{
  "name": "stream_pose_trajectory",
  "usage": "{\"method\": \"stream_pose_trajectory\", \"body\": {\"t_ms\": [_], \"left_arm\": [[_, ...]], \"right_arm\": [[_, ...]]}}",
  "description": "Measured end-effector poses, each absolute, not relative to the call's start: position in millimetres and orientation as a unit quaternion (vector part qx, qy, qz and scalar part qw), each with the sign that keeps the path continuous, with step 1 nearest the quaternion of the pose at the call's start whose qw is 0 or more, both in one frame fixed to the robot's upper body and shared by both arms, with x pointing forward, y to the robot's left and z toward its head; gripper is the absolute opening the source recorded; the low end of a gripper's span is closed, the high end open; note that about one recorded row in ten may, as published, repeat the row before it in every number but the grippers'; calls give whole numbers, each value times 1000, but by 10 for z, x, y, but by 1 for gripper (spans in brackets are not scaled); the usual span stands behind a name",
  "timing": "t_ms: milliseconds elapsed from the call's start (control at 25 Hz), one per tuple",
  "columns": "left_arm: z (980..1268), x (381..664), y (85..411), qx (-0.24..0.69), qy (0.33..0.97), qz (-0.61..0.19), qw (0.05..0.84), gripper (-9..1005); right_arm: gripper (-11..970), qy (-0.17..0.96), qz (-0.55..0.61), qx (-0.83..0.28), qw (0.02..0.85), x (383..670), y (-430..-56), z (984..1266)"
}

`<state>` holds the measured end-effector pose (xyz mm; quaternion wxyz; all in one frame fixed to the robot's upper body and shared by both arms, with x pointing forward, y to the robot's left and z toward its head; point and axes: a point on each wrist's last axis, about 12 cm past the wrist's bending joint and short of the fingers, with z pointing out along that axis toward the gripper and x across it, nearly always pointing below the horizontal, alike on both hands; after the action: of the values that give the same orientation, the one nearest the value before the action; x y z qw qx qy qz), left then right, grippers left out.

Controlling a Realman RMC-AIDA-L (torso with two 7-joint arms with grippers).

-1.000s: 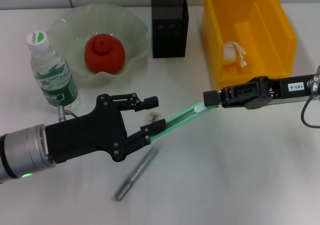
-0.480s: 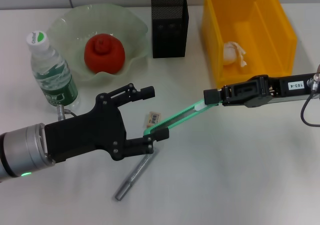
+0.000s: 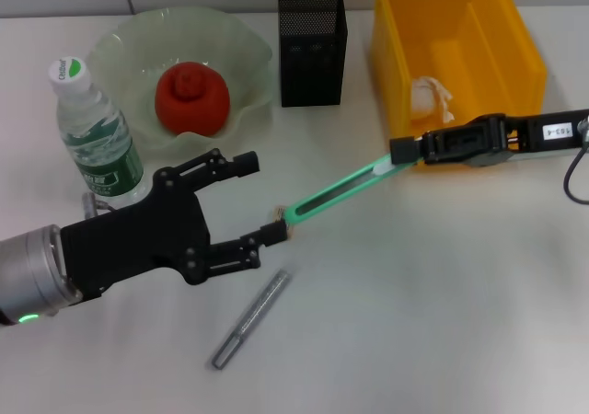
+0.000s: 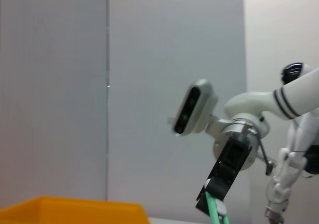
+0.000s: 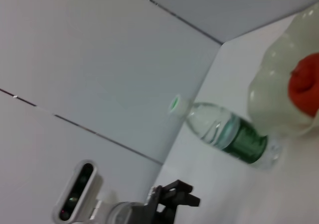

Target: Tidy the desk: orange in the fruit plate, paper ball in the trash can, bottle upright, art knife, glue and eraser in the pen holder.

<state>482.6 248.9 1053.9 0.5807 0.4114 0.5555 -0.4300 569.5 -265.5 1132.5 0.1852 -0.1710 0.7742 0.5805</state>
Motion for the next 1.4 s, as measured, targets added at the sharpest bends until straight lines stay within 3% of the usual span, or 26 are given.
{"method": "stream_pose_trajectory", "body": {"t_ms": [480,1400], "left_arm": [[10334,4849,2577,356,642,-399,549,813],[10230,4779,2598,330,667,-391,541,812]], "right_arm": [[165,794,502,-224,259,5956,-2821,11663],[164,791,350,-275,421,6542,-2766,12352]]}}
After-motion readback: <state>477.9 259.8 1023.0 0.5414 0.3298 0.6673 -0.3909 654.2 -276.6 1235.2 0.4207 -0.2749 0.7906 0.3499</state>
